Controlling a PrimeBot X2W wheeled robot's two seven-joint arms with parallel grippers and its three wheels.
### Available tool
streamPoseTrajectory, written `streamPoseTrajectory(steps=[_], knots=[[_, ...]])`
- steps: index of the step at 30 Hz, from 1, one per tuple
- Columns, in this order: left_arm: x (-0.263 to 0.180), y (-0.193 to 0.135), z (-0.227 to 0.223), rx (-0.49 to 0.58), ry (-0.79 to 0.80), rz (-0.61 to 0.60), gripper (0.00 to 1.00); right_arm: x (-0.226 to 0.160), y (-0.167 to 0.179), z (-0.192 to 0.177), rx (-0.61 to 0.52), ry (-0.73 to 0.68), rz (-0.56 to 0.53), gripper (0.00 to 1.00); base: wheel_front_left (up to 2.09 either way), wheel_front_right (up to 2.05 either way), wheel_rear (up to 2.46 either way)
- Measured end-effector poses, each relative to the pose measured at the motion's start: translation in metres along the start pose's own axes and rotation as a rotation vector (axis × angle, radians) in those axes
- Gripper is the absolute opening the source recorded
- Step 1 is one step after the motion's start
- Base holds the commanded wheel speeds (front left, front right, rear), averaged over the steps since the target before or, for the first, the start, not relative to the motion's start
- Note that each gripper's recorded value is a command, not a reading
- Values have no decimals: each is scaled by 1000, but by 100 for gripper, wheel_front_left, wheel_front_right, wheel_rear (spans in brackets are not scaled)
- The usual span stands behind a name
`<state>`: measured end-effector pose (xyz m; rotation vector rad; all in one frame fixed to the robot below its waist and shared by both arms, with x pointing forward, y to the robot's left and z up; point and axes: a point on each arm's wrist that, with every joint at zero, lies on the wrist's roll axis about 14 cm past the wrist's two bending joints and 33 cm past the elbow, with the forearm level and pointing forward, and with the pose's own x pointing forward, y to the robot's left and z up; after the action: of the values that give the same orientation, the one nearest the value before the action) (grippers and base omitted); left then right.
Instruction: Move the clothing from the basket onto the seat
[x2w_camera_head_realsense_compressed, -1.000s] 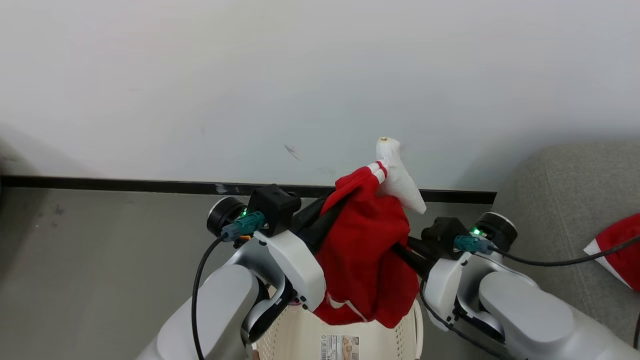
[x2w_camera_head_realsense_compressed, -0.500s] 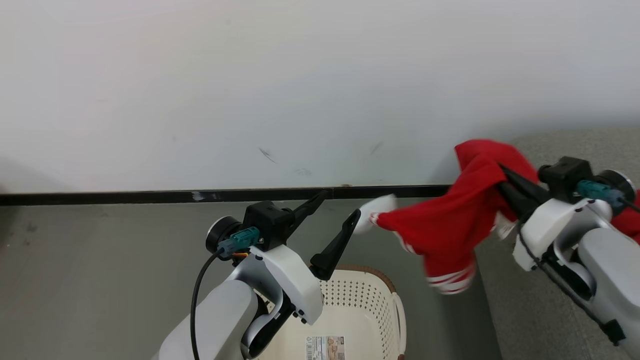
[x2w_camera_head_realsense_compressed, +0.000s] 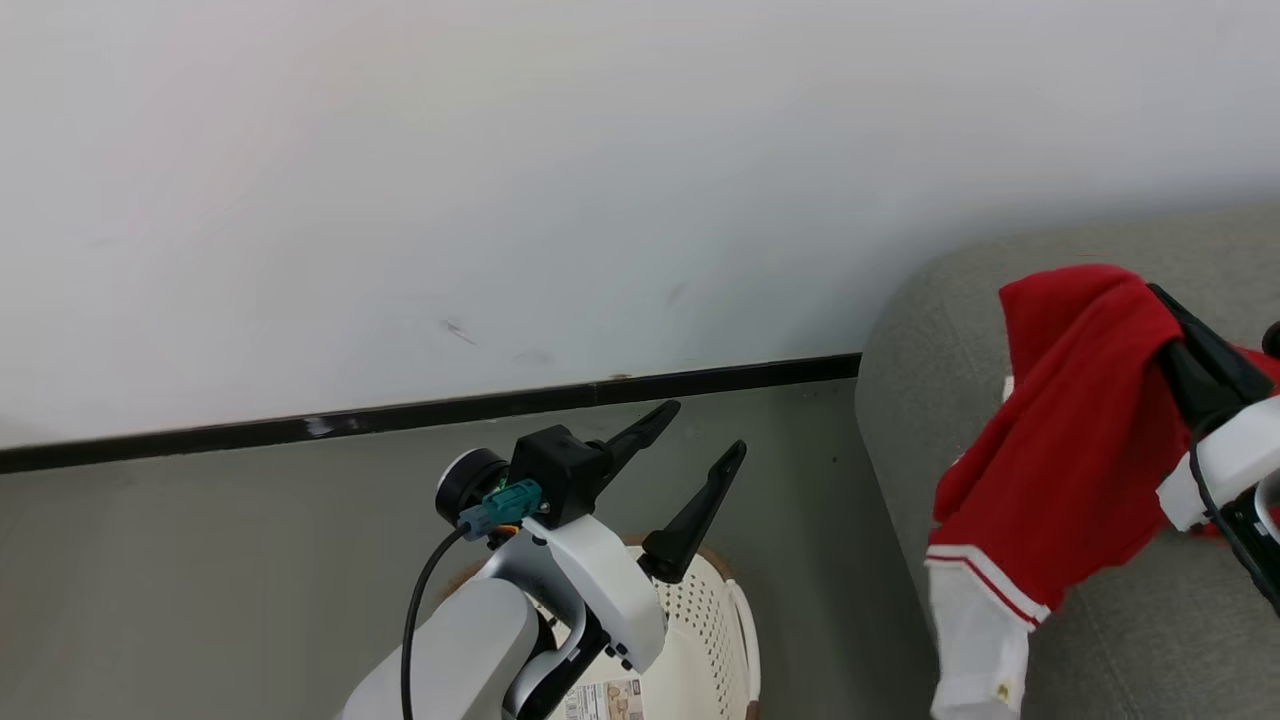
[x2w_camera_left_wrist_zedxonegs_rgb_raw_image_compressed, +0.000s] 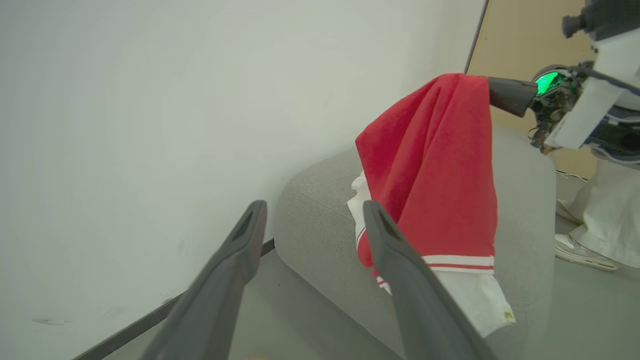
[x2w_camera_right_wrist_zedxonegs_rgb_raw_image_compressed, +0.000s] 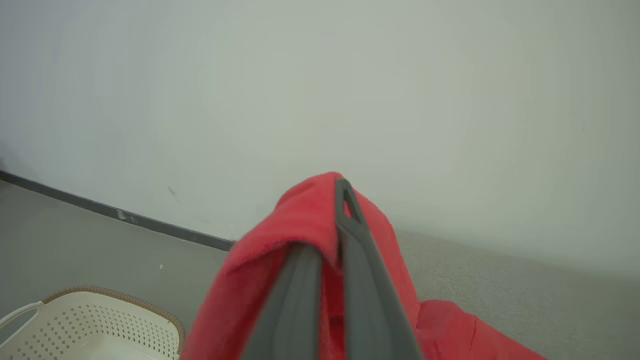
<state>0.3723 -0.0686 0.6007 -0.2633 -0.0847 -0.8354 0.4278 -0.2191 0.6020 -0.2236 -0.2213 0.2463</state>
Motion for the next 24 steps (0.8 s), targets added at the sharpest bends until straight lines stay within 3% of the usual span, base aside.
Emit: streamPoseTrajectory(steps=[9, 20, 24], knots=[[14, -33, -12, -23, 13, -108, 100, -46, -28, -3, -24, 13, -107, 0, 0, 0, 0], [21, -69, -36, -68, 57, -217, 100, -90, -39, 0, -70, 27, -170, 0, 0, 0, 0], [25, -80, -39, -79, 55, -249, 100, -98, -28, -6, -62, 46, -149, 0, 0, 0, 0]])
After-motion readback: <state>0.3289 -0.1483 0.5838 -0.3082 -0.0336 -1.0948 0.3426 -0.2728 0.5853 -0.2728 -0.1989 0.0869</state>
